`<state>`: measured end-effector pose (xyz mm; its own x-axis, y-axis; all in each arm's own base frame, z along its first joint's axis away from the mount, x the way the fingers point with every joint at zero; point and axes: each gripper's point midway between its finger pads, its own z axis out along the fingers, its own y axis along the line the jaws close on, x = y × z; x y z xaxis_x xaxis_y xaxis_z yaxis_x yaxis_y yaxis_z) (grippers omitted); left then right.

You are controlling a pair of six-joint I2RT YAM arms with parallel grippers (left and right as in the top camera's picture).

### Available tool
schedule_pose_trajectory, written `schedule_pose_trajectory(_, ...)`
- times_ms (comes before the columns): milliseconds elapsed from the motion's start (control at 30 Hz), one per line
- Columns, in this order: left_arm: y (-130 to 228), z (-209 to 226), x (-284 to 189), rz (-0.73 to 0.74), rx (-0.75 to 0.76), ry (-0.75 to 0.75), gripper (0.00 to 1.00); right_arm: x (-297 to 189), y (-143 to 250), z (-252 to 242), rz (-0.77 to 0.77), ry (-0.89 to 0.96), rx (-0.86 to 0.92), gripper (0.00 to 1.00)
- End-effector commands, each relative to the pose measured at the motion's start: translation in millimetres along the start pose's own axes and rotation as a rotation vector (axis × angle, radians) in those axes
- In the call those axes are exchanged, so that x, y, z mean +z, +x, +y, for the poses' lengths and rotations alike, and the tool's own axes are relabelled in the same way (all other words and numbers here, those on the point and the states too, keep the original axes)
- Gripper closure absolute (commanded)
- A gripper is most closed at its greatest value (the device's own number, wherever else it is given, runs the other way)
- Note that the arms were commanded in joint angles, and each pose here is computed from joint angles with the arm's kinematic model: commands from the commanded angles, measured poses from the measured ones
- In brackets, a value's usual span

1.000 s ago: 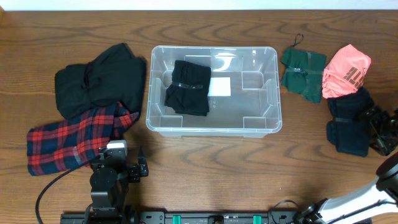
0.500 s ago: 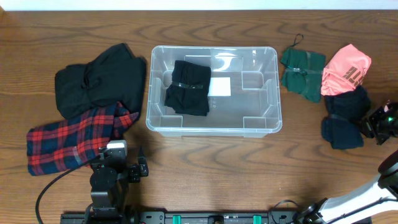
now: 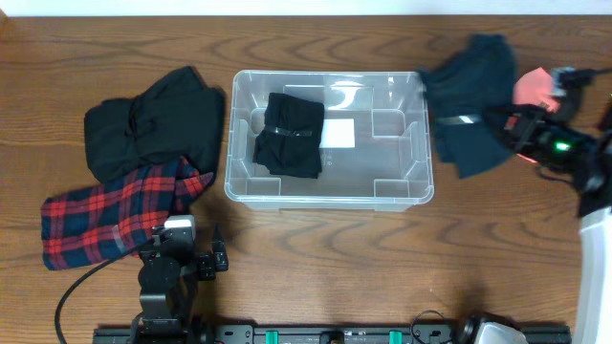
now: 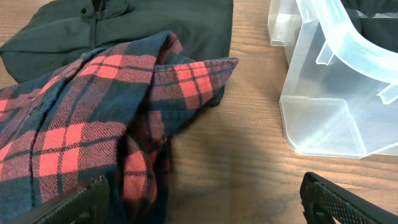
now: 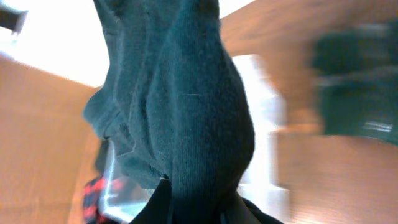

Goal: Pack container
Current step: 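Grasp the dark navy garment with the right gripper and lift, then place the navy garment in the bin beside the black one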

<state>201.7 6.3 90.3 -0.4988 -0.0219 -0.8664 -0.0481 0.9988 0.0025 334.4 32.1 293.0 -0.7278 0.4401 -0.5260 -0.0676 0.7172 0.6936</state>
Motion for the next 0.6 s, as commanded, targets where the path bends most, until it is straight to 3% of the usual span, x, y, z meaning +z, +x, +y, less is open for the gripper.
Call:
schedule_pose_trajectory(0,2.6,1.2,2.0,0.001,0.011,-0.005,0.02,25.3,20.0,31.4,0.06,-0.002,0.115,0.99)
schedule_pose_trajectory(233,2.6,1.2,2.0,0.001,0.011,-0.005,0.02,124.3,71.9,68.7,0.155,0.034,0.241,0.99)
schedule_pose_trajectory(567,2.6,1.1,2.0,0.001,0.011,-0.005,0.02,233.2,123.6,14.4,0.223,0.227,0.452,0.99)
